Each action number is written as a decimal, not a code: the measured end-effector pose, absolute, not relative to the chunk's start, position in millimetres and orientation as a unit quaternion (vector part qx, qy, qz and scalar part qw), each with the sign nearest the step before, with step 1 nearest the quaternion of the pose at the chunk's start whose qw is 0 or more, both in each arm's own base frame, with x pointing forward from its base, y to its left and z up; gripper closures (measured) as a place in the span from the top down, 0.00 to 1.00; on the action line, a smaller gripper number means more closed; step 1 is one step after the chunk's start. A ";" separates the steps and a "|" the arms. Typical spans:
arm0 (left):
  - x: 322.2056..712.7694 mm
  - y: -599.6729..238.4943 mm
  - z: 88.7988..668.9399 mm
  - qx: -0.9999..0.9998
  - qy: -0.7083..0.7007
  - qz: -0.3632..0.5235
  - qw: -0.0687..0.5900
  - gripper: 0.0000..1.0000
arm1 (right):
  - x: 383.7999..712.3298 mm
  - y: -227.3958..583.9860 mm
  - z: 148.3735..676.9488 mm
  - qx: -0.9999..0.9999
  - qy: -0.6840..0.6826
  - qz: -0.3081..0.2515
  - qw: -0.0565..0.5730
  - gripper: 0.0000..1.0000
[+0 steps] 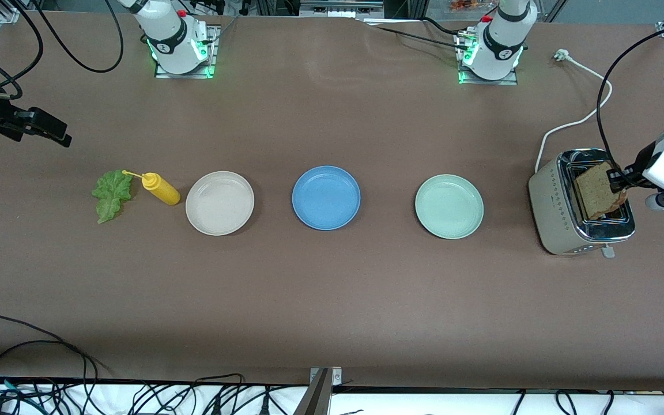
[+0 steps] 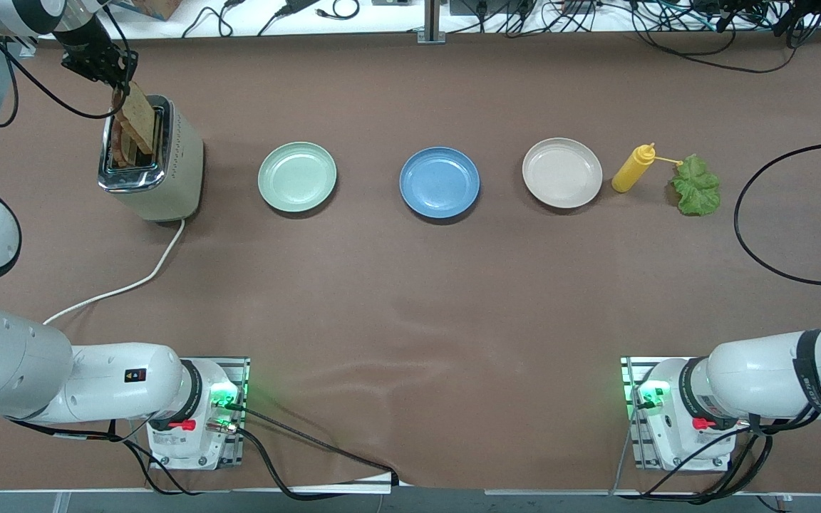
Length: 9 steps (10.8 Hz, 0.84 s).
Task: Make sandwich in blue plate with both arms
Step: 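Lower the left gripper into the toaster and grasp one bread slice, then lift the bread slice out of the toaster with the left gripper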
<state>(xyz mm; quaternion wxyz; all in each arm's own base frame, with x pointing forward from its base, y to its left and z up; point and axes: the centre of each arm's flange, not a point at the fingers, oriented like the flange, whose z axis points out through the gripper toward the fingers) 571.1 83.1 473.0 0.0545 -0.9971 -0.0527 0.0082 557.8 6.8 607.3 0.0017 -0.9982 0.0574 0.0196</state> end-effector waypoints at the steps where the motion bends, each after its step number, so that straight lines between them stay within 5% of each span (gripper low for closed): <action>1: 569.8 80.3 481.9 -0.997 -0.051 0.000 0.055 0.09 | 557.8 6.8 607.3 -0.998 0.057 0.020 0.002 1.00; 9: 569.6 50.4 504.7 -0.998 -0.027 -0.022 0.055 0.09 | 557.8 6.8 607.2 -0.998 0.058 0.020 0.002 1.00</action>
